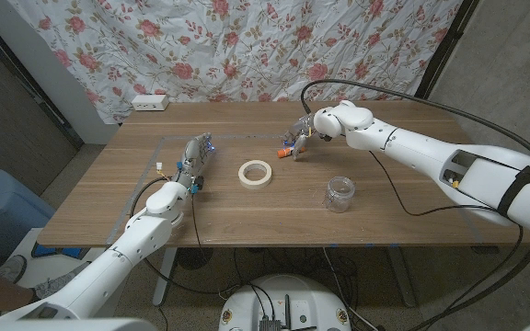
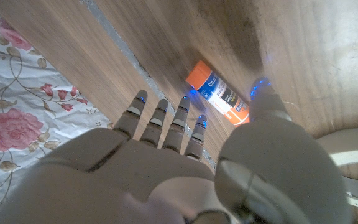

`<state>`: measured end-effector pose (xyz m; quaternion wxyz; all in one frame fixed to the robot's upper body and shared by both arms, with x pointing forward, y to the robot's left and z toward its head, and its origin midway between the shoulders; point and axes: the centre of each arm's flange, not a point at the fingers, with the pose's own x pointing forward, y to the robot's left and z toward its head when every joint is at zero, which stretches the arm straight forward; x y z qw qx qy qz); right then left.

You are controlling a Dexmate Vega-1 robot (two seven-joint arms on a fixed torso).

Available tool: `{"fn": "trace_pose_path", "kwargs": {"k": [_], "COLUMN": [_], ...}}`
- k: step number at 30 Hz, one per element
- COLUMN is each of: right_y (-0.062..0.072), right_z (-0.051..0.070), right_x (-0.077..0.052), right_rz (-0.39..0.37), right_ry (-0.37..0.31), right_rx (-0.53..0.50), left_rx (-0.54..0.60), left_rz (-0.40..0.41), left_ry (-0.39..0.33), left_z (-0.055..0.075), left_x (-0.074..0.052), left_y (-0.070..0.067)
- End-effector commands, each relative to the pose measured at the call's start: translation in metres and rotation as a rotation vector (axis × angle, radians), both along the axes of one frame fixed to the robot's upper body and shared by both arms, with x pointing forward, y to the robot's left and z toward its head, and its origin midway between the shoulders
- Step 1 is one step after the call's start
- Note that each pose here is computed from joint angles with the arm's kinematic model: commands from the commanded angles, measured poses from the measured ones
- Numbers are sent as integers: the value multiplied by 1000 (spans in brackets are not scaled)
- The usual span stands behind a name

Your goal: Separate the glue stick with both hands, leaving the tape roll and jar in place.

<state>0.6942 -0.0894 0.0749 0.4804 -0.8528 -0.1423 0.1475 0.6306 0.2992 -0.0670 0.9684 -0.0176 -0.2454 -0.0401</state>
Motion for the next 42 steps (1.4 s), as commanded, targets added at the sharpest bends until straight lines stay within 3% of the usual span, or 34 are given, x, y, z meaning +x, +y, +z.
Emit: {"fn": "trace_pose_path", "kwargs": {"k": [1, 13, 42], "right_y": [-7, -9, -14], "right_z": [-7, -14, -17], "right_x": [3, 5, 11], "right_rz": [25, 47, 89], "right_ry": [-33, -52, -104], "right_rx": [50, 79, 147], "left_rx": [1, 16, 6], "left_rz": [-8, -6, 1], "left_ry": [-1, 3, 16], "left_z": [1, 7, 6], "left_x": [2, 4, 7], "left_y": [0, 1, -2]}}
